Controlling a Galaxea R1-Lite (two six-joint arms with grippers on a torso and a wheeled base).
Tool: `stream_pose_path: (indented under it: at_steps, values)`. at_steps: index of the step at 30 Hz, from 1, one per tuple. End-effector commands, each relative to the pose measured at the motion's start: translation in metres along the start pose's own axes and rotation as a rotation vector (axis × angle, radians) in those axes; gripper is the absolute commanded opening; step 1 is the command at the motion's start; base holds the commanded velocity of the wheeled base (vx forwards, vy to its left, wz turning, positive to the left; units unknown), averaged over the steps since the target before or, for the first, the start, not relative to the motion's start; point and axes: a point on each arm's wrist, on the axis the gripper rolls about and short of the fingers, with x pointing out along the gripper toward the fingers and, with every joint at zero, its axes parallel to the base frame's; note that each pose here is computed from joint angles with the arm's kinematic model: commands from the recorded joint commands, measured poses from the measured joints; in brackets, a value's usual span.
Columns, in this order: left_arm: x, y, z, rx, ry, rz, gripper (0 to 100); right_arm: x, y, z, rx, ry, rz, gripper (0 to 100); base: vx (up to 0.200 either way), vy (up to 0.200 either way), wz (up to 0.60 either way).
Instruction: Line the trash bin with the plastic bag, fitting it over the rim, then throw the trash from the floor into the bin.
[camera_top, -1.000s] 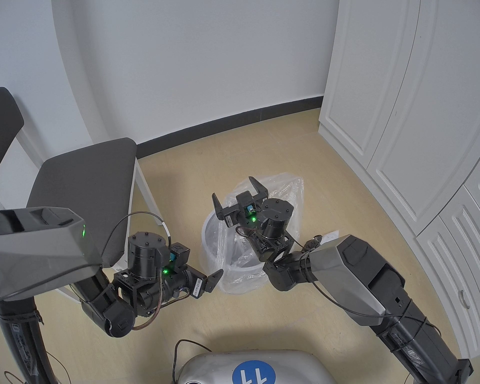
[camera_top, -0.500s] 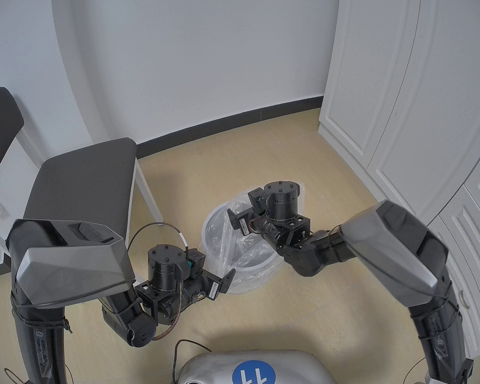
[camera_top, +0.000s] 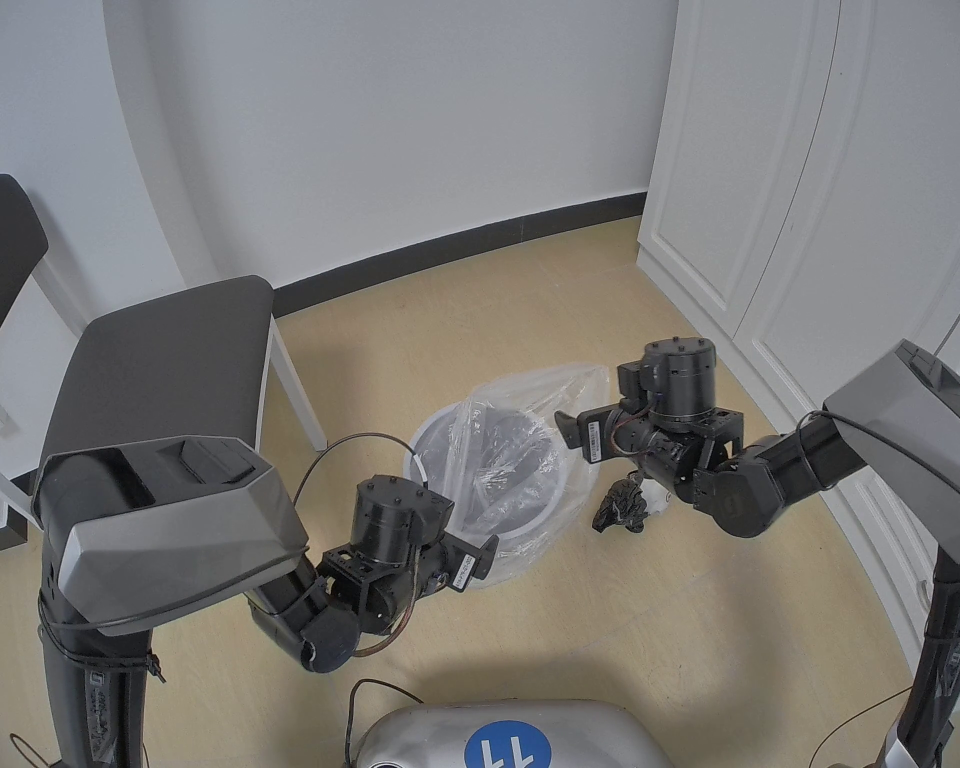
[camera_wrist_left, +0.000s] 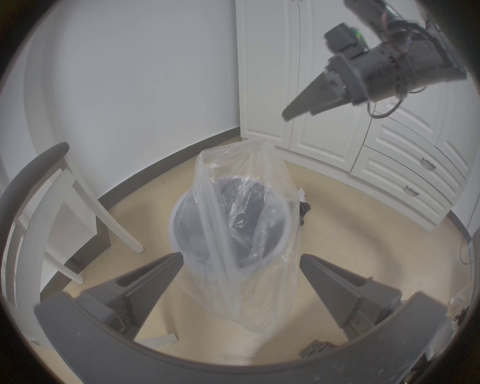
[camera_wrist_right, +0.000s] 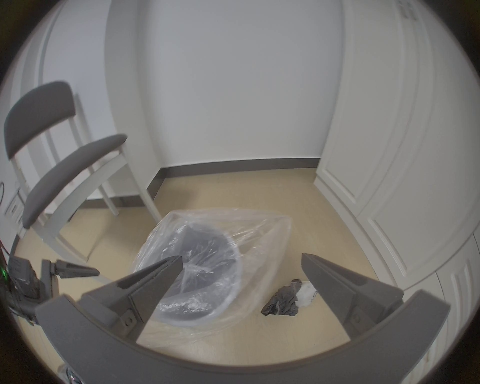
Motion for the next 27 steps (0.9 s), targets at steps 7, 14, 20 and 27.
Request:
stream_pose_path:
  at_steps: [7, 14, 20, 27]
  values:
    - [0.042, -0.001, 0.036, -0.004, 0.018, 0.034, 100, -0.019, -0.053, -0.021, 0.115, -0.142, -0.115, 100, 0.0, 0.0, 0.0]
    - [0.054, 0.011, 0.047, -0.011, 0.031, 0.056, 100, -0.021, -0.057, -0.015, 0.122, -0.168, -0.119, 100, 0.0, 0.0, 0.0]
    - [0.066, 0.014, 0.051, -0.017, 0.012, 0.084, 100, -0.027, -0.061, -0.008, 0.127, -0.185, -0.122, 100, 0.0, 0.0, 0.0]
    - [0.072, 0.016, 0.054, -0.013, 0.052, 0.103, 0, -0.029, -0.067, -0.004, 0.132, -0.197, -0.133, 100, 0.0, 0.0, 0.0]
